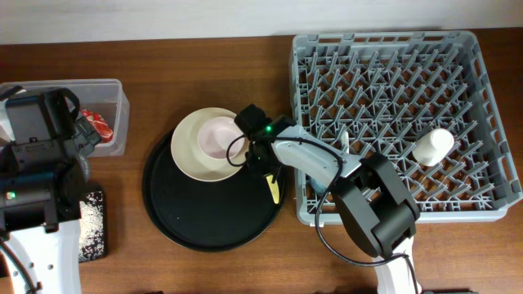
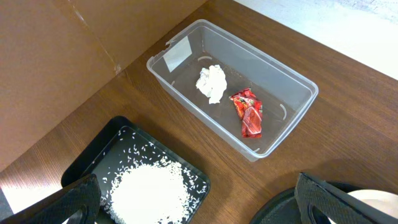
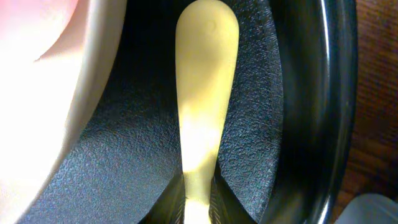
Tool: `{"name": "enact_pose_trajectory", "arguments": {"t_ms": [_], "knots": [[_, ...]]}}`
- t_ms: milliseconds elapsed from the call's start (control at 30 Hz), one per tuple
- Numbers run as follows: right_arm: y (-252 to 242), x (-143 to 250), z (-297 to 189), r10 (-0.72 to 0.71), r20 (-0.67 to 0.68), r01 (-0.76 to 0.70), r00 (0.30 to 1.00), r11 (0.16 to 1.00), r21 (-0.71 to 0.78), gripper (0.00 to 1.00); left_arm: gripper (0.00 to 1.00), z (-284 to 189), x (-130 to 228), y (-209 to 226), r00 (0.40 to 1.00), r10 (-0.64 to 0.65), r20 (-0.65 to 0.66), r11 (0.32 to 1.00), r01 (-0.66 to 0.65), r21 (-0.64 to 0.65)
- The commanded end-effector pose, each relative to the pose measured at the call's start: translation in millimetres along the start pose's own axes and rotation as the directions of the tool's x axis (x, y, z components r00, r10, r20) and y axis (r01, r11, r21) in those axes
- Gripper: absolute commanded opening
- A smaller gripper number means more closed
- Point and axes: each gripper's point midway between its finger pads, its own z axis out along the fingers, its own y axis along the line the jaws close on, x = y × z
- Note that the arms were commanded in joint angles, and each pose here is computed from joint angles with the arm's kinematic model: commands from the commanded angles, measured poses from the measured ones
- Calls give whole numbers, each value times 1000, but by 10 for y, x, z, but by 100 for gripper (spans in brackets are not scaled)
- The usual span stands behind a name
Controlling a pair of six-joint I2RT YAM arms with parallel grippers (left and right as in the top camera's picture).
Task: Sort waste into correct bins and load items into the dishwasher rack
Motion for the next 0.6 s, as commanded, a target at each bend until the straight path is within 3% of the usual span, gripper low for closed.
{"name": "enact_pose_trajectory", "arguments": {"t_ms": [0,333,567], "knots": [[17,-77,-169,-12,15,12,1000,1000,-3,14,99,-32,-44,42,1000,-24,17,1000,24,-11],[57,-158,-622,-10,46,11,999,1000,-20,15,99,-32,-44,43,1000,-24,18,1000,24,-11],[31,-6,-224,-12,17,12,1000,1000,-23,27,99,-32,-44,43,1000,-24,18,1000,24,-11]]}}
